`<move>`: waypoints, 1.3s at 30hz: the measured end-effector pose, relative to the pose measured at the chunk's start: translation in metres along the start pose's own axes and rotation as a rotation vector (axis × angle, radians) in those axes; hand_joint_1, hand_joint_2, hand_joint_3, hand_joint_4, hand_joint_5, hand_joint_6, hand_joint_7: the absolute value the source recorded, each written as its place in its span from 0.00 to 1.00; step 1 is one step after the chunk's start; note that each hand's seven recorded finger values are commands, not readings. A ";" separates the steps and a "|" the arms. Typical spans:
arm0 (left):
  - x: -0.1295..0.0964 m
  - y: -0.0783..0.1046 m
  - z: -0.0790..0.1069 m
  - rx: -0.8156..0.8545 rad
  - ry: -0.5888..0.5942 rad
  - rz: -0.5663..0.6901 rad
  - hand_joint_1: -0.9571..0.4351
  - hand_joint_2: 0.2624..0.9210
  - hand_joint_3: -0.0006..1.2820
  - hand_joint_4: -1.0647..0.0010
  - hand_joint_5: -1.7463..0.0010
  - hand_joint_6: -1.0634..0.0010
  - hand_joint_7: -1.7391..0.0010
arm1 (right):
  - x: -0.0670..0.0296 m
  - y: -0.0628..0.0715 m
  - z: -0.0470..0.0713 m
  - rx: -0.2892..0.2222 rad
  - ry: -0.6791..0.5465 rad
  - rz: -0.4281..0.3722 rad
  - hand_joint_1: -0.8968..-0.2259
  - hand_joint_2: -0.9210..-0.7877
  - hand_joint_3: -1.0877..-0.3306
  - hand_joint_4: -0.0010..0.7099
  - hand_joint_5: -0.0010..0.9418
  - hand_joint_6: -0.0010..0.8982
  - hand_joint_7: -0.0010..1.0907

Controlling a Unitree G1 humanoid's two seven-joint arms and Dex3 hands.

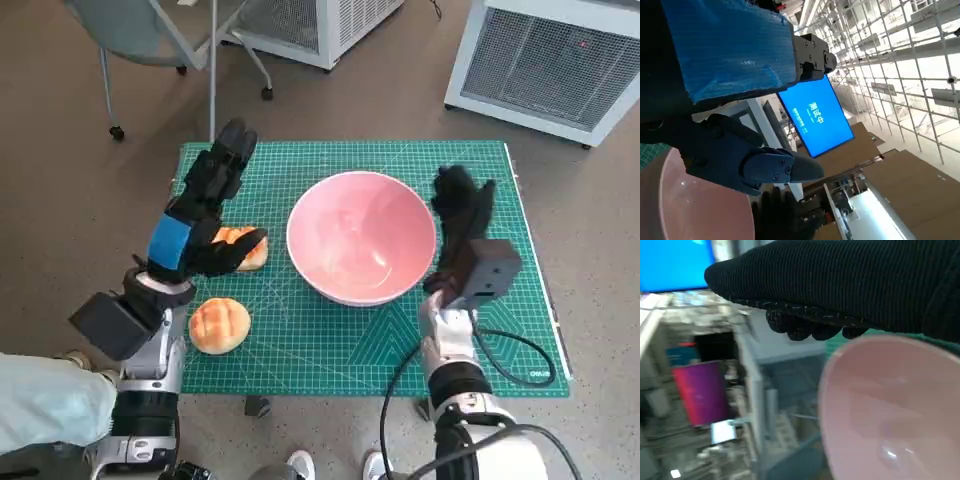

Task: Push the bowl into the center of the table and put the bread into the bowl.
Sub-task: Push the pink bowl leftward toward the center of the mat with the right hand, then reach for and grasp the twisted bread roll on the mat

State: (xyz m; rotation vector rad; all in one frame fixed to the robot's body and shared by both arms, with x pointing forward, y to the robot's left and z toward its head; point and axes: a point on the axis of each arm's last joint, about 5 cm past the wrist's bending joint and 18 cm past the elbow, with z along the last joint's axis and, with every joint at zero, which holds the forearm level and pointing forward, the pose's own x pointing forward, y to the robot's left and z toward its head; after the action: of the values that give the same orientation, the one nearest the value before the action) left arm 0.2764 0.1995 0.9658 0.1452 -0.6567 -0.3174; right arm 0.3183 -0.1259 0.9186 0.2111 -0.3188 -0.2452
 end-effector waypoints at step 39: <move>0.037 -0.018 0.014 -0.052 -0.136 -0.050 0.23 1.00 0.25 0.86 1.00 0.85 0.97 | -0.0067 -0.056 0.124 -0.177 -0.580 0.658 0.31 0.00 0.45 0.20 0.00 0.00 0.48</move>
State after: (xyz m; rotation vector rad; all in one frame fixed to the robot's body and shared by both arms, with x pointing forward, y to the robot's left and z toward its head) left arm 0.2908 0.1700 0.9937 0.0912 -0.7796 -0.3950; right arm 0.2594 -0.1980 1.0179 -0.1525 -0.9134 0.3279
